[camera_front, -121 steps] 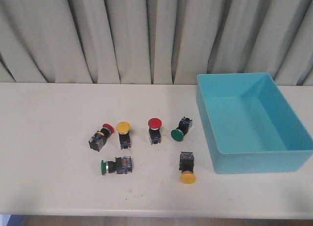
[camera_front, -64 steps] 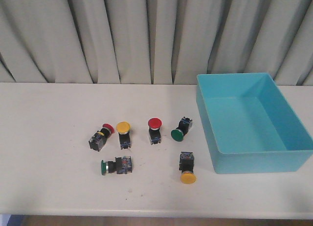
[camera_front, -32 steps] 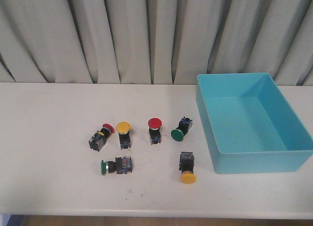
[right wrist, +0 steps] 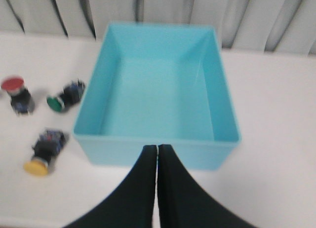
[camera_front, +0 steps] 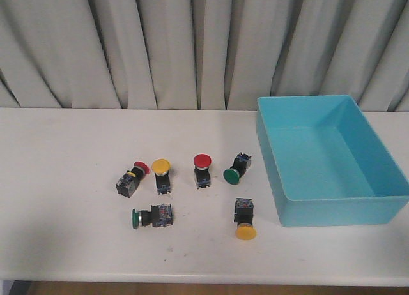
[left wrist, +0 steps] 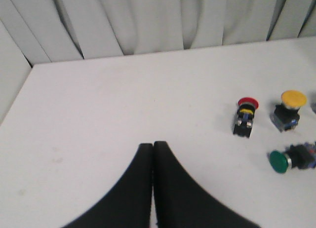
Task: Pick red and yellow buttons and place in box
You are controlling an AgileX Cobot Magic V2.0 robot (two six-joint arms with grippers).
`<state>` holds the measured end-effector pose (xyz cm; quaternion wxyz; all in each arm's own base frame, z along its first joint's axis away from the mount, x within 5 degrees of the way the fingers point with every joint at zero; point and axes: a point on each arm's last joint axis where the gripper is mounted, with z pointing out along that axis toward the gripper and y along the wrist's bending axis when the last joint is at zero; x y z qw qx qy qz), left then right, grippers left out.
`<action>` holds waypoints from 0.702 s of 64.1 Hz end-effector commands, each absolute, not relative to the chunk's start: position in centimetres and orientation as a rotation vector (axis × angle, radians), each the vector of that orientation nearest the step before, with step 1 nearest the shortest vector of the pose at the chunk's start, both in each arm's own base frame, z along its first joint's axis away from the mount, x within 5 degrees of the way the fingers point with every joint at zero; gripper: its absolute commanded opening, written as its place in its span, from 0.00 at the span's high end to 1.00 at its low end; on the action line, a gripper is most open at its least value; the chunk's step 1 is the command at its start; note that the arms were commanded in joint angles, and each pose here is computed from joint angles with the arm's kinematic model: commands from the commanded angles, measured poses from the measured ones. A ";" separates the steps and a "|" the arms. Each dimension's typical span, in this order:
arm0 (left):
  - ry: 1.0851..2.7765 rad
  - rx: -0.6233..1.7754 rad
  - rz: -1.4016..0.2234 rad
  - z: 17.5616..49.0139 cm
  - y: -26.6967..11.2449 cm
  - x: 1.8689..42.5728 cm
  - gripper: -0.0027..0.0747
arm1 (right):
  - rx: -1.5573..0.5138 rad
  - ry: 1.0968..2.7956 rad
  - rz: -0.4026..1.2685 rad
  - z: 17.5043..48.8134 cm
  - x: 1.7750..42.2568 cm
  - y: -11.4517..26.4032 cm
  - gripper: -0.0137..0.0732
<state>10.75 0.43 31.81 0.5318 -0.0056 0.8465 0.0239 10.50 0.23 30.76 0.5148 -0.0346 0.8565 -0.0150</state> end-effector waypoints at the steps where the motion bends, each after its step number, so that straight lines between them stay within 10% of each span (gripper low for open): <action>1: 2.005 -0.012 0.046 31.8 0.4 11.8 0.97 | -0.082 2.044 -0.041 31.4 11.7 0.2 0.85; 24: 2.040 -0.010 0.045 30.8 0.3 12.7 0.88 | -0.099 2.125 -0.054 30.3 13.4 0.3 0.74; 45: 2.027 0.002 0.042 30.8 0.3 13.1 0.23 | -0.101 2.157 -0.055 29.9 14.0 0.3 0.26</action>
